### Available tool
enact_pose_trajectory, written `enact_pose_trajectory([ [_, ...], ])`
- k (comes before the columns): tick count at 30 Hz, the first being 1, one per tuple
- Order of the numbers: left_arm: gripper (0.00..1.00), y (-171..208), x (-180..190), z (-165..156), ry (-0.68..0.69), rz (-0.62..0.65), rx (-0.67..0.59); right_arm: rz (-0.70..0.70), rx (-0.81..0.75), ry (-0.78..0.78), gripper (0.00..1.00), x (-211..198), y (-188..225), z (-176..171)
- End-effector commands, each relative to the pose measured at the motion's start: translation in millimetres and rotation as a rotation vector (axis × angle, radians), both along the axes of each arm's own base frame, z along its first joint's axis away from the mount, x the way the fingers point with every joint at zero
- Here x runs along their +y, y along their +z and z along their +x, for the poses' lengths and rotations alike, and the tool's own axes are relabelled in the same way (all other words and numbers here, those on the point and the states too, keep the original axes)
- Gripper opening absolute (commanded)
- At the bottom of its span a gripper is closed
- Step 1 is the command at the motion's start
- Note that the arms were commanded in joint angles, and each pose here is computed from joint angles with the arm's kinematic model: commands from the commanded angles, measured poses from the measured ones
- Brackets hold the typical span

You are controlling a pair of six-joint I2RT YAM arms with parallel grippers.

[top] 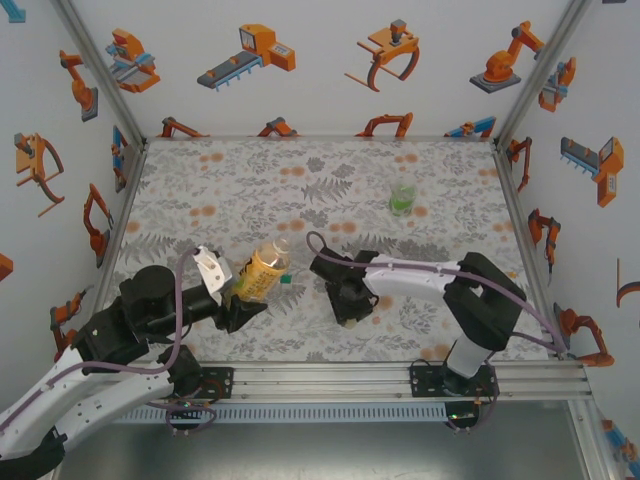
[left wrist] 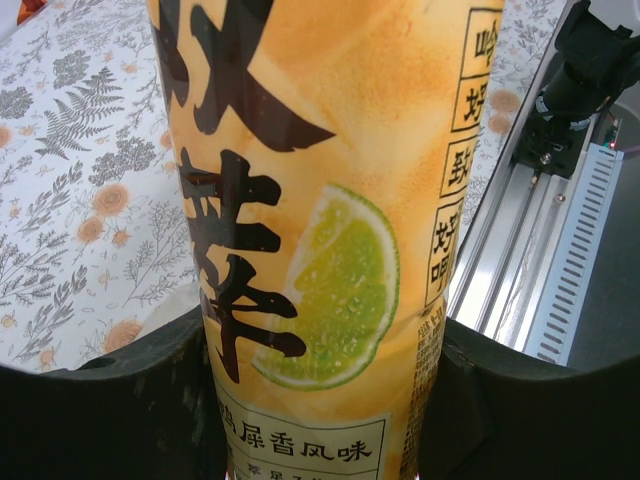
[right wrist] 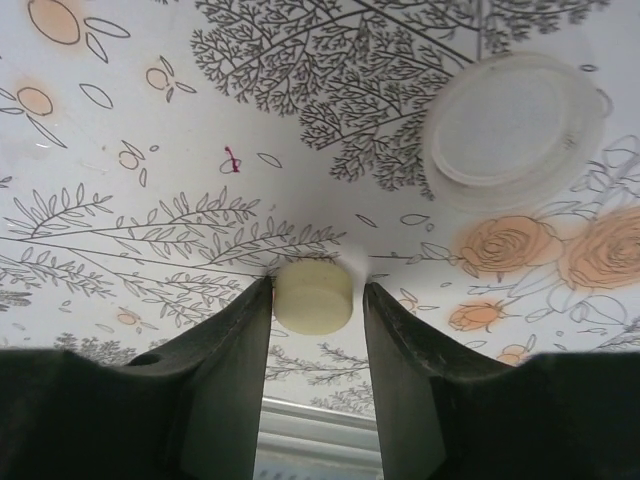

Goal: Screw on the bottle caps

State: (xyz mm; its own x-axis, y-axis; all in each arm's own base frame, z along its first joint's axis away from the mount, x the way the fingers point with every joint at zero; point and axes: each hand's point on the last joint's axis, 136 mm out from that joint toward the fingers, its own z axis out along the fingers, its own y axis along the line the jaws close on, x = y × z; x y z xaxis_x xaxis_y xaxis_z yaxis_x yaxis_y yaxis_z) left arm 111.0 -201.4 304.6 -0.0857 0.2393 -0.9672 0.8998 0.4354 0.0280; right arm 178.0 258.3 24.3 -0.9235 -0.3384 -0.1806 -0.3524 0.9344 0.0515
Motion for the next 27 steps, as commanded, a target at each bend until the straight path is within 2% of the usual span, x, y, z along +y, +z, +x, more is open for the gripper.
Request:
enact_pose_trajectory([
  [1,0.00,5.2,-2.1,-3.6,-0.026,-0.013,-0.008,0.012,-0.143,-0.008,0.43,3.6,11.6,10.3],
  [5,0.00,3.4,-4.2,-3.2,-0.030,-0.011,-0.002,0.023,-0.180,0.008,0.43,4.2,13.0,6.2],
  [13,0.00,3.2,-6.1,-2.5,-0.032,-0.012,0.004,0.065,-0.157,-0.026,0.41,2.4,9.2,-2.0],
  [27,0.00,1.7,-5.5,-2.7,-0.031,-0.013,0.006,0.044,-0.153,-0.056,0.39,-6.2,7.2,-4.1],
])
